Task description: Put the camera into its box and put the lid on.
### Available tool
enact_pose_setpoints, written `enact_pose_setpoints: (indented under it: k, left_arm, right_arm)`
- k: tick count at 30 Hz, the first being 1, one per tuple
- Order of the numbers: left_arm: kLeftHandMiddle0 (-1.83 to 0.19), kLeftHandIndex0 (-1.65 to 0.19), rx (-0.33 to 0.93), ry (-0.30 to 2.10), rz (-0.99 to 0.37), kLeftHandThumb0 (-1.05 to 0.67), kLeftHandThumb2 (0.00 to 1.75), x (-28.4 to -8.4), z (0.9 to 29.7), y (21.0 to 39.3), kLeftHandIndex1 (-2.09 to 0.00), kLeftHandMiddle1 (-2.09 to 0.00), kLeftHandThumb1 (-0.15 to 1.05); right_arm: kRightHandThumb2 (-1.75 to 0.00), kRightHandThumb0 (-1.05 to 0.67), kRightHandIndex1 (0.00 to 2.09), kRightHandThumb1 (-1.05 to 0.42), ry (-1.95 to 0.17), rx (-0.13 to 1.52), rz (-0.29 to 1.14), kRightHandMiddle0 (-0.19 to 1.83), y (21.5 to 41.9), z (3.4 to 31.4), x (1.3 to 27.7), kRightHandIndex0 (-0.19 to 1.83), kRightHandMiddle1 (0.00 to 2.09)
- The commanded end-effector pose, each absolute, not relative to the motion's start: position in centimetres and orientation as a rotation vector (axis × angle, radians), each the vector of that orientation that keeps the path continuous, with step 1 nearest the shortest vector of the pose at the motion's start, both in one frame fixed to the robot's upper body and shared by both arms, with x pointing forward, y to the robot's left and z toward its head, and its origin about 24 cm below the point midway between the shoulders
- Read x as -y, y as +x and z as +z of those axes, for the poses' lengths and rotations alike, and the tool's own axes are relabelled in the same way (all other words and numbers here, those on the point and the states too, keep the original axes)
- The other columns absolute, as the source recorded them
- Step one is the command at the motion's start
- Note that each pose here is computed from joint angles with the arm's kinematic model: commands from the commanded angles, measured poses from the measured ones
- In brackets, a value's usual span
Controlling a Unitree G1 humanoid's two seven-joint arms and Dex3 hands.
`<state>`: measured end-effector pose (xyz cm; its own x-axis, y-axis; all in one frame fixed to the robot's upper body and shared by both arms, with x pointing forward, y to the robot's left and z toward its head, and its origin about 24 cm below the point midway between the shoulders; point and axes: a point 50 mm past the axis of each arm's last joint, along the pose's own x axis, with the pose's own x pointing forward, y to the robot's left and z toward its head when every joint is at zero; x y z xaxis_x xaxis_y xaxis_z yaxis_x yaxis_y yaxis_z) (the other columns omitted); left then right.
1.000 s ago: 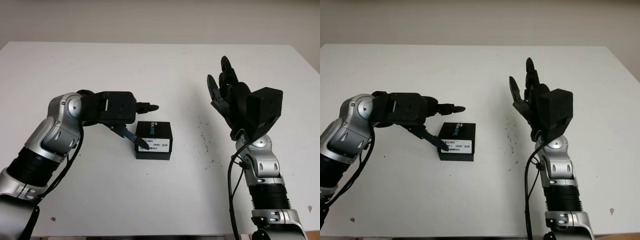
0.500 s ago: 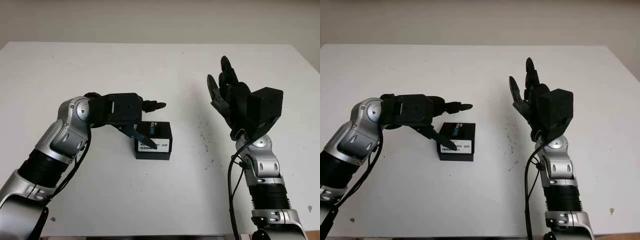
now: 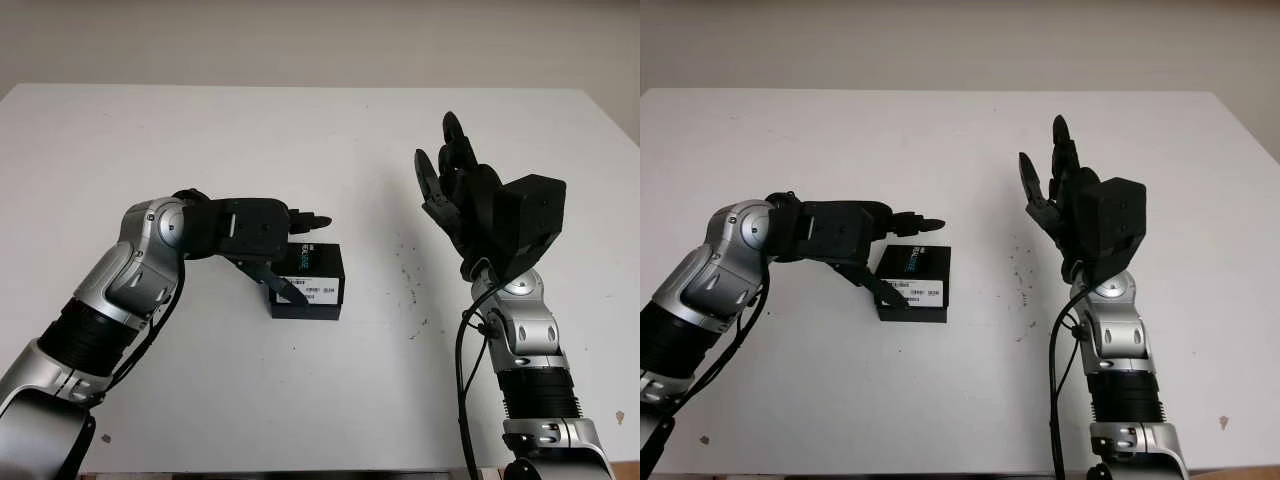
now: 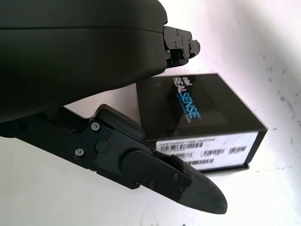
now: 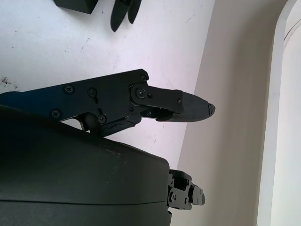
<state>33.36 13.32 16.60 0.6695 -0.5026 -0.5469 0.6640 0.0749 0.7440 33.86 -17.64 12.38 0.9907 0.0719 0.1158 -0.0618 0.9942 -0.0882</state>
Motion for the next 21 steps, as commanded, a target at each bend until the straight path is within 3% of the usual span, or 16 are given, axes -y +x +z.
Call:
enact_pose_setpoints:
  k: [1, 6, 8, 13, 21]
  left_arm:
    - [0.05, 0.07, -0.159, 1.243, -0.891, -0.92, 0.06, -13.2, 17.0, 33.4, -0.05, -0.06, 0.92]
    - [0.11, 0.12, -0.178, 1.197, -0.893, -0.88, 0.05, -13.2, 16.9, 33.3, -0.03, -0.04, 0.91]
    - [0.11, 0.13, -0.179, 1.132, -0.885, -0.78, 0.04, -13.2, 16.7, 33.3, -0.03, -0.04, 0.87]
    - [-0.01, 0.06, -0.187, 1.058, -0.846, -0.64, 0.05, -13.2, 16.1, 33.3, -0.07, -0.10, 0.85]
    - [-0.13, -0.01, -0.199, 1.065, -0.838, -0.66, 0.07, -13.2, 15.7, 33.2, -0.10, -0.14, 0.90]
  right_arm:
    - [-0.47, -0.52, 0.05, -1.05, -0.072, 0.138, 0.072, -0.13, 34.0, 12.9, 17.5, -0.18, 0.05]
    - [-0.47, -0.52, 0.05, -1.05, -0.081, 0.141, 0.068, -0.13, 34.0, 12.9, 17.5, -0.18, 0.06]
    - [-0.46, -0.53, 0.06, -1.05, -0.084, 0.142, 0.063, -0.12, 34.0, 12.9, 17.5, -0.17, 0.06]
    - [-0.46, -0.53, 0.06, -1.05, -0.084, 0.136, 0.063, -0.12, 34.0, 12.9, 17.5, -0.18, 0.06]
    - [-0.46, -0.53, 0.06, -1.05, -0.084, 0.136, 0.062, -0.12, 34.0, 12.8, 17.6, -0.17, 0.06]
